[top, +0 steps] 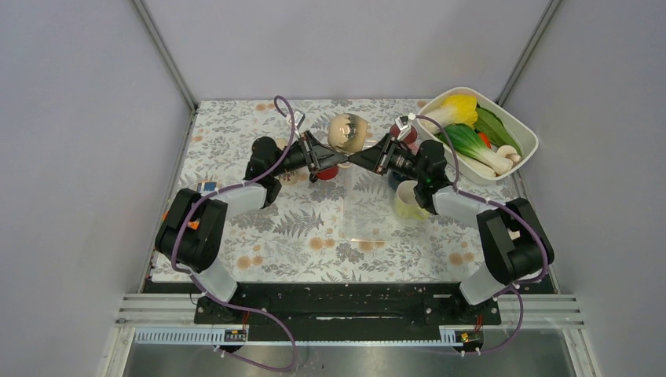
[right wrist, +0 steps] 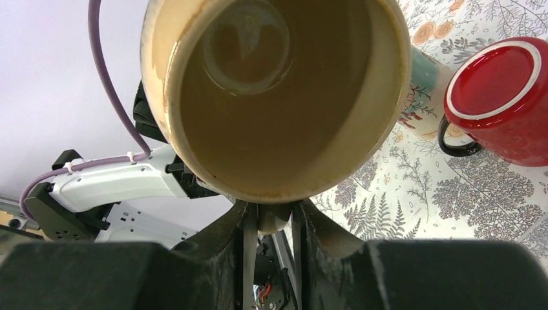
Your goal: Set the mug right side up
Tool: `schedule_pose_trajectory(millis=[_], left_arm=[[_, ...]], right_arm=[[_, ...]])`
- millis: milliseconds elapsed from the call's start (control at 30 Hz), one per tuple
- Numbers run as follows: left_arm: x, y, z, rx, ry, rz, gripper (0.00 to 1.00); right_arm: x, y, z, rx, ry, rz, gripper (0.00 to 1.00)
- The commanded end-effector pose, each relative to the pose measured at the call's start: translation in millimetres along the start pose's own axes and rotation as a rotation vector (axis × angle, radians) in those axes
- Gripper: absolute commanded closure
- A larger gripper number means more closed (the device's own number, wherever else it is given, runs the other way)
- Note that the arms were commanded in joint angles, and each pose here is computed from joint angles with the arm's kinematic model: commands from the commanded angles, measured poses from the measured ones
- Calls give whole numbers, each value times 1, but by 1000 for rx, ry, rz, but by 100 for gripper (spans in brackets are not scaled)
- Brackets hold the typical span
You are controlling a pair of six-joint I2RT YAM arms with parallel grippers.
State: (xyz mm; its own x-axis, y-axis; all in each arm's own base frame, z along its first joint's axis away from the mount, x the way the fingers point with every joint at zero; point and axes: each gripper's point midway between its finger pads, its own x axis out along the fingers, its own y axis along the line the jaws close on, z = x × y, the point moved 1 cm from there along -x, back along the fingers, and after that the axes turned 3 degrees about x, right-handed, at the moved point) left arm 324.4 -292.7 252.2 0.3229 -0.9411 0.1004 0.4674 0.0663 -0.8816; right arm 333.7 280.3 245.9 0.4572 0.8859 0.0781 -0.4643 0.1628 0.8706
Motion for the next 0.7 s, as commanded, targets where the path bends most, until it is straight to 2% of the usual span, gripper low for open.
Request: schedule_pose_trajectory(millis=[0,200,467,667], left_arm=[[-6,-46,5,155,-6,-125,100],[-7,-60,7,154,-34,-177,100],[0,-66,-2,141,-21,-211,100],[3,-70,-5,139,-14,-228,100]], right_arm=[[-4,23,51,-96,-161,52,94],[-4,27,54,26,-193,113,90],[-6,34,59,60,-241,149,78],[-6,35,61,80,-259,150,73]])
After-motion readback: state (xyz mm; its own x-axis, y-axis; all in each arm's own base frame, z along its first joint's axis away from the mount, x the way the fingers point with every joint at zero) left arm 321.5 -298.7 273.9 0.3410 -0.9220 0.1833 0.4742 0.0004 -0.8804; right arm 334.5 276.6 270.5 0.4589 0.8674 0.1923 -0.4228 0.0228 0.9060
